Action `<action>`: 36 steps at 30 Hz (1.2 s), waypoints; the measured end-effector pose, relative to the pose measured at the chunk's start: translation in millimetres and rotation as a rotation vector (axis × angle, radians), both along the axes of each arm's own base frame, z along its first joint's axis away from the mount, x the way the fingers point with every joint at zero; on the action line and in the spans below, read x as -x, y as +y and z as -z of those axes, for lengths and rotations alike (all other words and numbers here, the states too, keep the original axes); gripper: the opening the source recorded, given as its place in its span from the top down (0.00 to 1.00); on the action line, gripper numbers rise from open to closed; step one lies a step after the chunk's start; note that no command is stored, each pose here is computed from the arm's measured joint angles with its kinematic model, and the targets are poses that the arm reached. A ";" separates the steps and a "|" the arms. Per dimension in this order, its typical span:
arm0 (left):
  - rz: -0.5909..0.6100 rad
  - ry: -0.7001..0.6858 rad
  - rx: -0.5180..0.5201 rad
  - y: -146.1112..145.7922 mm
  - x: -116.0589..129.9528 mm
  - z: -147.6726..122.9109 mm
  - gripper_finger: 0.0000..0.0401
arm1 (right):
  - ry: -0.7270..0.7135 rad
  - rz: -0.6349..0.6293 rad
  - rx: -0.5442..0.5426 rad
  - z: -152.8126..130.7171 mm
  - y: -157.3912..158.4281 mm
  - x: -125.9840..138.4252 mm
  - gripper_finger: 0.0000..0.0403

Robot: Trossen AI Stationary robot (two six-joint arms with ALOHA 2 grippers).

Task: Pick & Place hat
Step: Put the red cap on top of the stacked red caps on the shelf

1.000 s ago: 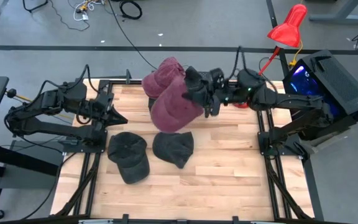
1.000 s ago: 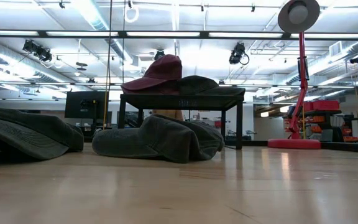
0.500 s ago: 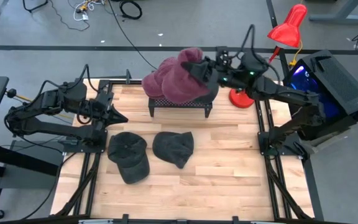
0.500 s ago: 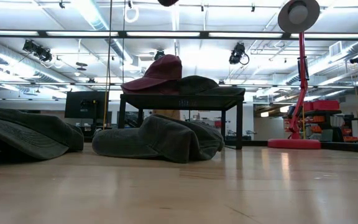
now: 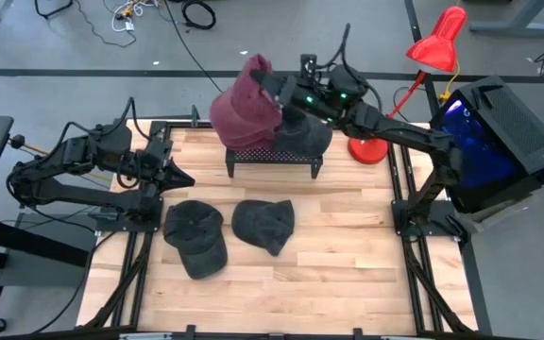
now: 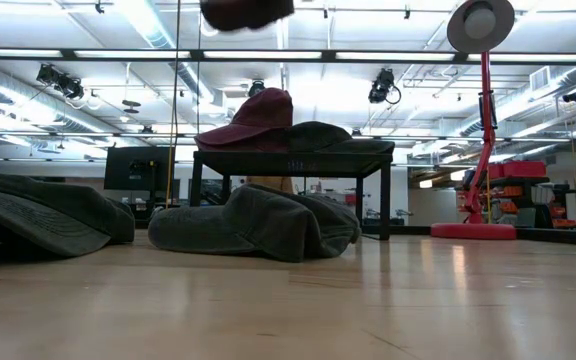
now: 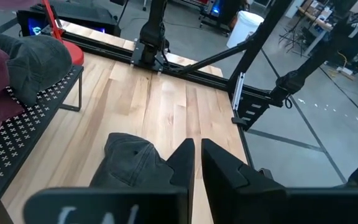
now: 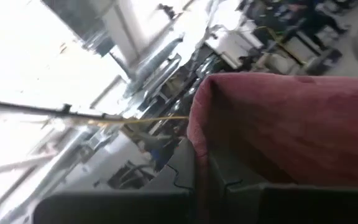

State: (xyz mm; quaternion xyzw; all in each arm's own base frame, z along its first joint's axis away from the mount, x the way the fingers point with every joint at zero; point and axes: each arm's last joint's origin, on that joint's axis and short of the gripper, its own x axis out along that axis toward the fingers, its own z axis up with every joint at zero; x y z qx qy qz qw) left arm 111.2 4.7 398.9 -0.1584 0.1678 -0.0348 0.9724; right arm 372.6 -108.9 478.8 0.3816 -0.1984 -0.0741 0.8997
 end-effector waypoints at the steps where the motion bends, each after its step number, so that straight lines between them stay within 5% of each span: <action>1: 0.000 0.000 0.000 0.0 0.0 0.0 0.92 | 0.000 0.008 -0.019 4.1 -5.3 -3.2 0.99; 15: -0.031 0.002 -0.017 1.0 -0.1 0.2 0.93 | -0.053 0.054 -0.187 42.6 -55.0 -28.7 0.99; 36: -0.033 0.002 -0.017 1.1 0.0 0.2 0.93 | -0.006 0.030 -0.277 73.5 -73.9 -45.5 0.99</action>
